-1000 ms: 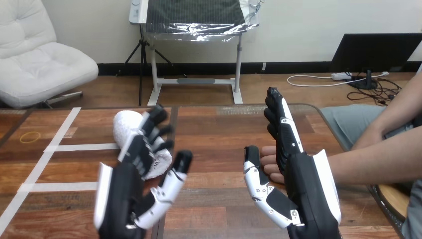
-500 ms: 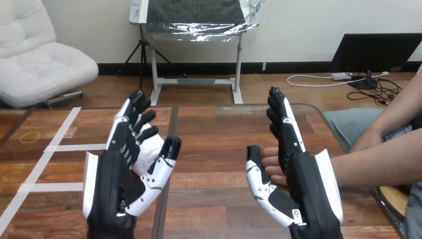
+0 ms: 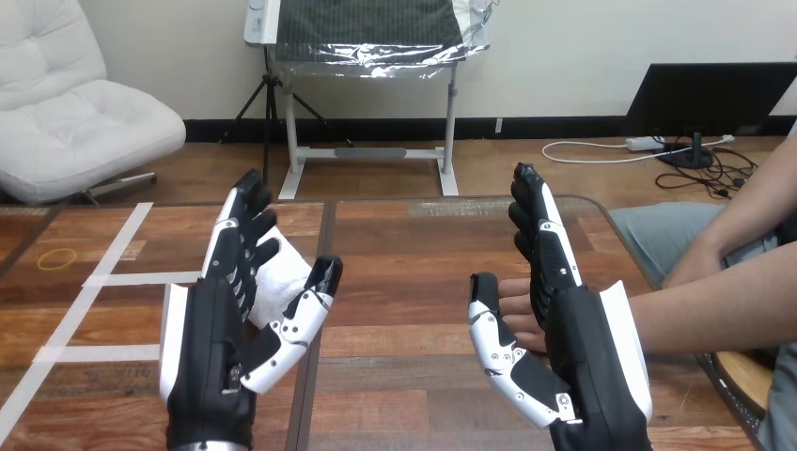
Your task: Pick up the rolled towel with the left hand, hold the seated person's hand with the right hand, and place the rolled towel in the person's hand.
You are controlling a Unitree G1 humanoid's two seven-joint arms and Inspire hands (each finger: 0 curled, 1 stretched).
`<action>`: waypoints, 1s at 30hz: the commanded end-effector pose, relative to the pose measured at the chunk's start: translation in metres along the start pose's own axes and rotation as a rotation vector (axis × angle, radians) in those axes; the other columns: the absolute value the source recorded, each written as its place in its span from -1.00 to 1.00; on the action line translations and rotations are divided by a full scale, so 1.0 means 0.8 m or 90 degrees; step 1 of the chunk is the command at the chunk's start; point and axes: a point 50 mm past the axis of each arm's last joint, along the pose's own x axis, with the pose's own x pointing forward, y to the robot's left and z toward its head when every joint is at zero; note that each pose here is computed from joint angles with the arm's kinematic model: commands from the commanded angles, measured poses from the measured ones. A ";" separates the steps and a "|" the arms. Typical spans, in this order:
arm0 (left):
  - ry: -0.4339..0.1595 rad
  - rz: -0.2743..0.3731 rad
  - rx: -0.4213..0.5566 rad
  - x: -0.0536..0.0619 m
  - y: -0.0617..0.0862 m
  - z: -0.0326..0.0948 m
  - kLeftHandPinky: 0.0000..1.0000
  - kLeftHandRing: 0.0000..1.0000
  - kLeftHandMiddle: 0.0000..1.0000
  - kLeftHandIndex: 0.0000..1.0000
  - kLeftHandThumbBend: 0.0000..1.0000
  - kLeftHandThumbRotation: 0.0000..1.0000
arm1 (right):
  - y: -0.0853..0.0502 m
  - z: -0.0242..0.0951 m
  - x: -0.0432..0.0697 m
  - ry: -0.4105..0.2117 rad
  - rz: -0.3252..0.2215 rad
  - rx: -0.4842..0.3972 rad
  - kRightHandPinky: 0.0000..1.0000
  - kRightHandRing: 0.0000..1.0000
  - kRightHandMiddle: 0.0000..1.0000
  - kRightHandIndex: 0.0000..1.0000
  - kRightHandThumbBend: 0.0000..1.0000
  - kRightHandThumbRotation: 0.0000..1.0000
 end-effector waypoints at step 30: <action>0.022 0.046 -0.050 0.053 -0.018 -0.005 0.92 0.95 1.00 0.99 0.28 -0.23 | -0.003 0.018 0.018 -0.056 -0.036 0.022 1.00 1.00 1.00 0.99 -1.00 -1.00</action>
